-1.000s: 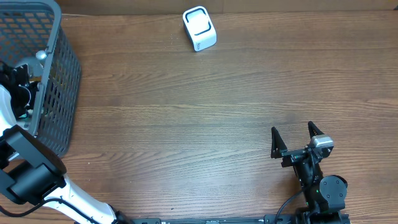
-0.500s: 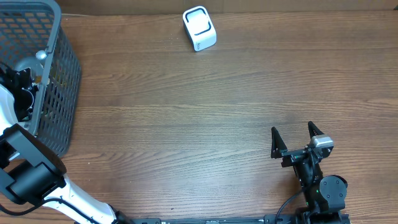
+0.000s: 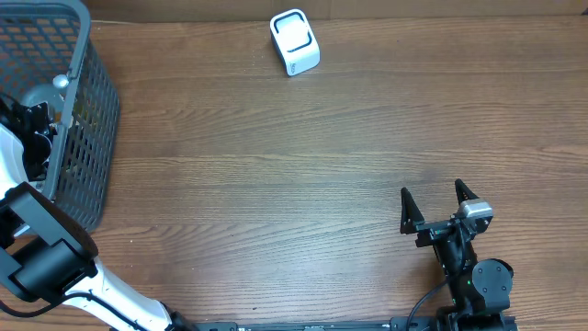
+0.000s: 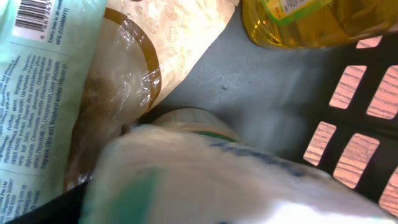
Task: Scan the item barcode
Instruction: 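Grasp the green Kleenex tissue pack in the basket with the left gripper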
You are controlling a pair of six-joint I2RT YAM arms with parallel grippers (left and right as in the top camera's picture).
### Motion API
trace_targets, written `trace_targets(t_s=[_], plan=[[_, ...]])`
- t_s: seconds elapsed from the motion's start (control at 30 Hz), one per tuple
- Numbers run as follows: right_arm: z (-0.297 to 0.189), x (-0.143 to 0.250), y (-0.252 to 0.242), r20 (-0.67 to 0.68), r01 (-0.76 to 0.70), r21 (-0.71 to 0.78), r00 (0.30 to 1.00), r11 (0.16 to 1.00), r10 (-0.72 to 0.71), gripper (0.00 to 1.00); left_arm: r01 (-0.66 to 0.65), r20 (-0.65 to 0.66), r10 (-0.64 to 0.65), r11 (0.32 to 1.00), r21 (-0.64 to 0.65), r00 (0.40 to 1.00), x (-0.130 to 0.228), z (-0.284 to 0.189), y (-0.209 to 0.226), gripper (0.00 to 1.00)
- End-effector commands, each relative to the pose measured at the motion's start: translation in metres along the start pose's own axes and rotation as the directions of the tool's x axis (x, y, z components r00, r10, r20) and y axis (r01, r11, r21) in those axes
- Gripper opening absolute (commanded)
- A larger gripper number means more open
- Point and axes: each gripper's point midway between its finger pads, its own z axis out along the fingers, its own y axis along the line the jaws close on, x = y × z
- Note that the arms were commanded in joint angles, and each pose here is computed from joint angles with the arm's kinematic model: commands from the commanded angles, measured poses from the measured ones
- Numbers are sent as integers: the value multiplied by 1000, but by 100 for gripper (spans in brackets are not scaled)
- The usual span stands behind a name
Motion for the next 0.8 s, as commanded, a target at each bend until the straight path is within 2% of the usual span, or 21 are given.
trace_targets(t_s=[0.0, 0.13, 0.17, 0.2, 0.23, 0.4, 0.53, 0.63, 0.77], plan=[[0, 2, -2, 4, -7, 11, 1000, 1000, 7, 100, -24, -23, 24, 1000, 14, 999, 5, 11, -4, 83], [0, 2, -2, 4, -7, 11, 1000, 1000, 7, 100, -24, -24, 24, 1000, 15, 999, 9, 17, -4, 80], [0, 2, -2, 4, -7, 11, 1000, 1000, 7, 100, -24, -23, 25, 1000, 14, 999, 9, 18, -4, 74], [0, 2, -2, 4, -7, 11, 1000, 1000, 7, 100, -24, -21, 24, 1000, 13, 999, 8, 18, -4, 61], [0, 2, -2, 4, -7, 11, 1000, 1000, 7, 100, -24, -19, 24, 1000, 13, 1000, 8, 17, -4, 56], [0, 2, -2, 4, -7, 11, 1000, 1000, 7, 100, -21, -16, 21, 1000, 11, 1000, 7, 16, -3, 47], [0, 2, -2, 4, -7, 11, 1000, 1000, 7, 100, 7, 8, -7, 1000, 5, 1000, -2, 4, -3, 28], [0, 2, -2, 4, -7, 11, 1000, 1000, 7, 100, 7, 22, -7, 1000, 1, 1000, -10, -8, -3, 23], [0, 2, -2, 4, -7, 11, 1000, 1000, 7, 100, 2, 51, -2, 1000, -6, 999, -22, -29, -3, 21]])
